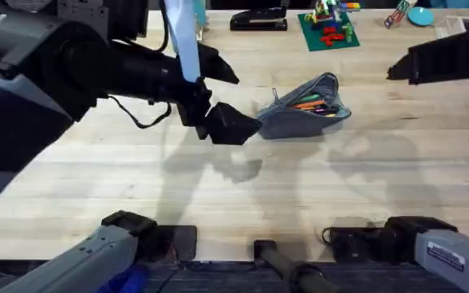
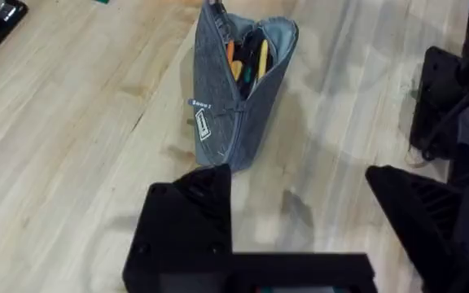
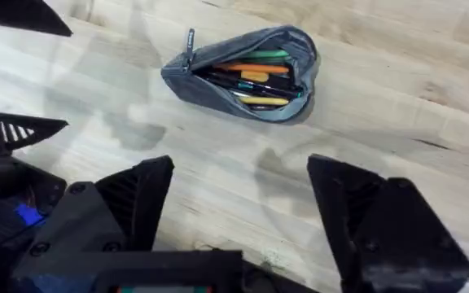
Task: Unzip the bag, pick up the pens from the table one at a time and place them inside, then zip the bag closed.
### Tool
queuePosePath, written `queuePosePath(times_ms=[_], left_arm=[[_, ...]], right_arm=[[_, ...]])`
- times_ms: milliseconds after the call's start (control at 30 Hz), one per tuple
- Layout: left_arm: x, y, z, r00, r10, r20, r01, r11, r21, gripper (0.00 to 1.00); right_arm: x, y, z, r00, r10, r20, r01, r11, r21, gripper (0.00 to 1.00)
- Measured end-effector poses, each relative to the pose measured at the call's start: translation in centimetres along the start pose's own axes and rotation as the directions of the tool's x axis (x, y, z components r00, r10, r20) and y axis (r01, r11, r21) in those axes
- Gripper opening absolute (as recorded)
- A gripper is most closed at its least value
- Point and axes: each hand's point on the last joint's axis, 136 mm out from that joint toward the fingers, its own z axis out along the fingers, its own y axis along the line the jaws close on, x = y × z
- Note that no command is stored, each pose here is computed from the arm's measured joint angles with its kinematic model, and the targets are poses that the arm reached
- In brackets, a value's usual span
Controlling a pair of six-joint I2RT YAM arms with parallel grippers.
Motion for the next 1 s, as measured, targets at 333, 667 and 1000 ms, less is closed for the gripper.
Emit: queuePosePath(times_ms=[333,667,1000], left_arm=[[0.3,-0.1,0.2,0.974,0.225,-0.001,-0.225,0.974,0.011,0.995],[0.9,0.0,1.8,0.948,0.318,0.023,-0.319,0.943,0.098,0.995],[1.7,0.2,3.8,0.941,0.330,0.079,-0.339,0.920,0.199,0.997]], right_arm=[[0.0,0.0,0.0,1.000,0.000,0.000,0.000,1.000,0.000,0.998],[0.0,0.0,0.0,1.000,0.003,0.000,-0.003,1.000,0.000,0.998],[0.0,0.0,0.0,1.000,0.003,0.000,-0.003,1.000,0.000,0.998]])
